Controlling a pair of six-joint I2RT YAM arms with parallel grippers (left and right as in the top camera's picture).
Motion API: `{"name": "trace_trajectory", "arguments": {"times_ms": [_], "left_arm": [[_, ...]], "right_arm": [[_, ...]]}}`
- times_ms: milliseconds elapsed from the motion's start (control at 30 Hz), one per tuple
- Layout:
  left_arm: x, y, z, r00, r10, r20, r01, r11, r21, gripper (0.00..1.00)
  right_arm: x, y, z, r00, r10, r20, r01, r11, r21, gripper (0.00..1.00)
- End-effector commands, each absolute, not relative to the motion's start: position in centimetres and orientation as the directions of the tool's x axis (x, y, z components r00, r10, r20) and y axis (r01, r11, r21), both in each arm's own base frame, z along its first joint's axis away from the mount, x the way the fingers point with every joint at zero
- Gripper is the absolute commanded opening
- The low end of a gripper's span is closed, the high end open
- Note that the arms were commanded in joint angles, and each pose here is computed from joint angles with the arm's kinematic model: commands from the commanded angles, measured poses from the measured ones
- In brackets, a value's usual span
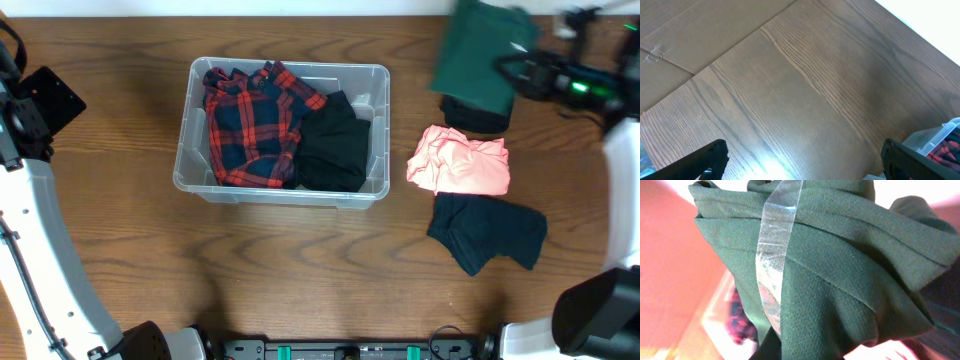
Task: Pack container
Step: 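Carry the green cloth with the right gripper and drop into bin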
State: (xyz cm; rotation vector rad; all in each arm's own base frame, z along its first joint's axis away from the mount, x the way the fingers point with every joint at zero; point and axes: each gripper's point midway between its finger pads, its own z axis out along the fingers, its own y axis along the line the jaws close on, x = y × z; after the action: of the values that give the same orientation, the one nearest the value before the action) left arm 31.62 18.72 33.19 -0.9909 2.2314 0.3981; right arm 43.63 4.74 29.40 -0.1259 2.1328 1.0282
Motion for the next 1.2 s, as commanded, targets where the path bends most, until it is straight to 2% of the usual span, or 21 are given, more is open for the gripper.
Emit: {"name": "trace_trajectory", "arguments": {"times_ms": [0,133,333,567,867,933,1033,1167], "left_arm": [[31.5,19.1,33.0,-0.497,-0.548,-0.673,-0.755,0.656,0.023,0.98],[31.5,19.1,33.0,-0.497,-0.548,-0.673,-0.755,0.656,0.023,0.98],[31.5,19.1,33.0,-0.497,-0.548,-0.673,-0.755,0.656,0.023,0.98],[31.5,19.1,33.0,-0.497,-0.548,-0.673,-0.755,0.656,0.023,0.98],[31.5,19.1,33.0,-0.497,-0.548,-0.673,-0.755,0.656,0.023,0.98],[31.5,19.1,33.0,-0.497,-0.548,-0.673,-0.755,0.656,0.023,0.98],[31.5,19.1,33.0,-0.497,-0.548,-0.673,-0.755,0.656,0.023,0.98],[31.5,19.1,33.0,-0.497,-0.548,-0.673,-0.755,0.656,0.023,0.98]], "right_arm": [[42.7,12.1,31.4,-0.745,0.16,-0.648,-0.5,0.509,0.701,0.01],[41.6,19.7,31.4,-0.711,0.034,-0.703,-0.63,0.414,0.657,0.01],[40.0,25.9,27.5,-0.757,-0.084,-0.648,-0.624,0.388,0.678,0.01],[43.8,24.5,18.2,-0.822,-0.105,-0.56,-0.483,0.65,0.587,0.01],[45.0,22.0,10.5,-0.891,-0.114,-0.44,-0.336,0.817,0.469,0.03],[45.0,22.0,10.1,-0.89,-0.122,-0.439,-0.331,0.834,0.441,0.09],[44.8,22.7,10.7,-0.875,-0.147,-0.462,-0.364,0.828,0.427,0.32],[45.0,23.0,13.3,-0.846,-0.151,-0.511,-0.396,0.82,0.414,0.55]]}}
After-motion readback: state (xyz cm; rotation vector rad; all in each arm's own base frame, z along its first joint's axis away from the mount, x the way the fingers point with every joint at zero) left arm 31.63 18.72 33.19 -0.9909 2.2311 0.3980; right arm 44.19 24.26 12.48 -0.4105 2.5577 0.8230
